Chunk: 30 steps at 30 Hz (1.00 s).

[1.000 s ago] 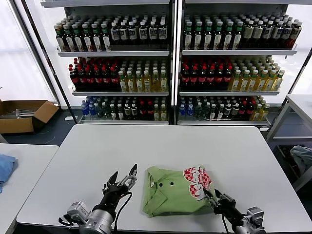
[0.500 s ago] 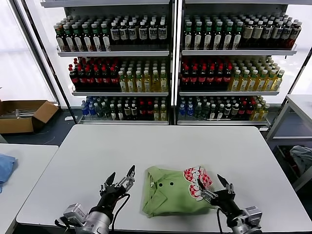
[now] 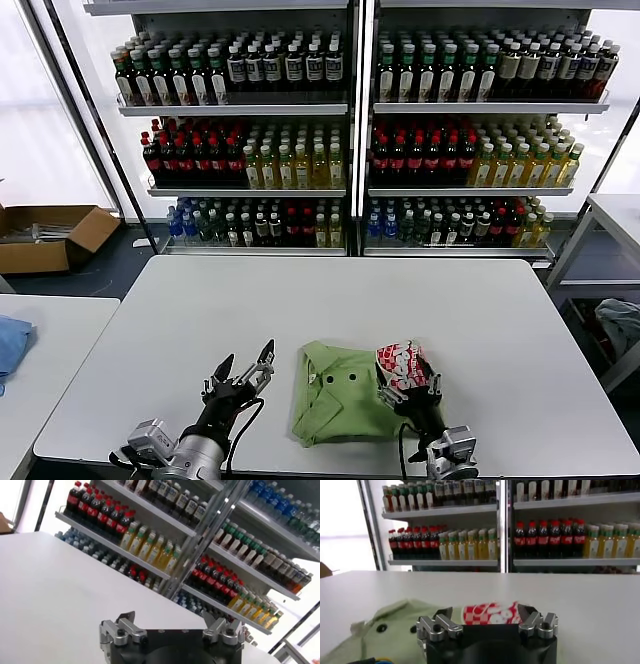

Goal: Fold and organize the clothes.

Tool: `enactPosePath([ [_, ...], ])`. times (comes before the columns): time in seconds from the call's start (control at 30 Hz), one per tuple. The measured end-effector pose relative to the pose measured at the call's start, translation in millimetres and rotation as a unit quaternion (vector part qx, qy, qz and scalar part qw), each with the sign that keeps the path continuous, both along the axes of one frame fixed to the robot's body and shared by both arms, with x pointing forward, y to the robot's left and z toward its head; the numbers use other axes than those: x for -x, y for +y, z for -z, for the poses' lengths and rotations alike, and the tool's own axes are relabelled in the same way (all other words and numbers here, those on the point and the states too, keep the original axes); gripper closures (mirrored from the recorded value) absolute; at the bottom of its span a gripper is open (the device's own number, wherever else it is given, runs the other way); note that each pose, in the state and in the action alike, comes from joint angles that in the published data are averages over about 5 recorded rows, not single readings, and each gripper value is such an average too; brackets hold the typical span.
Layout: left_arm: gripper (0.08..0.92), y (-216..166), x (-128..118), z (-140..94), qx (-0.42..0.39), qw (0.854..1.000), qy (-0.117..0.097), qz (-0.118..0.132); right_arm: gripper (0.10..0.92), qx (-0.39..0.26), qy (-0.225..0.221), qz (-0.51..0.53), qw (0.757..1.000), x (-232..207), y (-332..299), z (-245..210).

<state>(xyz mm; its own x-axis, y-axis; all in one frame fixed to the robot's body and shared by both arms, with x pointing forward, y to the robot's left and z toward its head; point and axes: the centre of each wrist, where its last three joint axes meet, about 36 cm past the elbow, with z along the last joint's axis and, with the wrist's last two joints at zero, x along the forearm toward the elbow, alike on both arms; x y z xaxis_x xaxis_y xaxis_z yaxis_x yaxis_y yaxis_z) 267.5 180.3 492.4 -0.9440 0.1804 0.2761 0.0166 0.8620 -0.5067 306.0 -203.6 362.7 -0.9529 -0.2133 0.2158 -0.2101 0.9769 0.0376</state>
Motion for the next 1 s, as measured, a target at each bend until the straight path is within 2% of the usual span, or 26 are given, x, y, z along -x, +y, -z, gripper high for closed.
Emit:
enactPosePath([
  [0.23, 0.177, -4, -1, 3, 0.004, 1.0, 0.003, 0.004, 0.2, -0.01, 0.015, 0.017, 1.0, 3, 6, 18],
  [0.5, 0.177, -3, -1, 3, 0.003, 1.0, 0.003, 0.004, 0.2, -0.042, 0.045, 0.044, 0.997, 2, 9, 13],
  [0.77, 0.177, -4, -2, 2, 0.003, 1.0, 0.001, 0.005, 0.2, -0.07, 0.018, 0.055, 0.996, -5, 15, -16],
  [1.0, 0.177, -4, -1, 2, 0.004, 1.0, 0.001, 0.006, 0.2, -0.05, 0.019, 0.061, 0.997, -15, 28, -25],
])
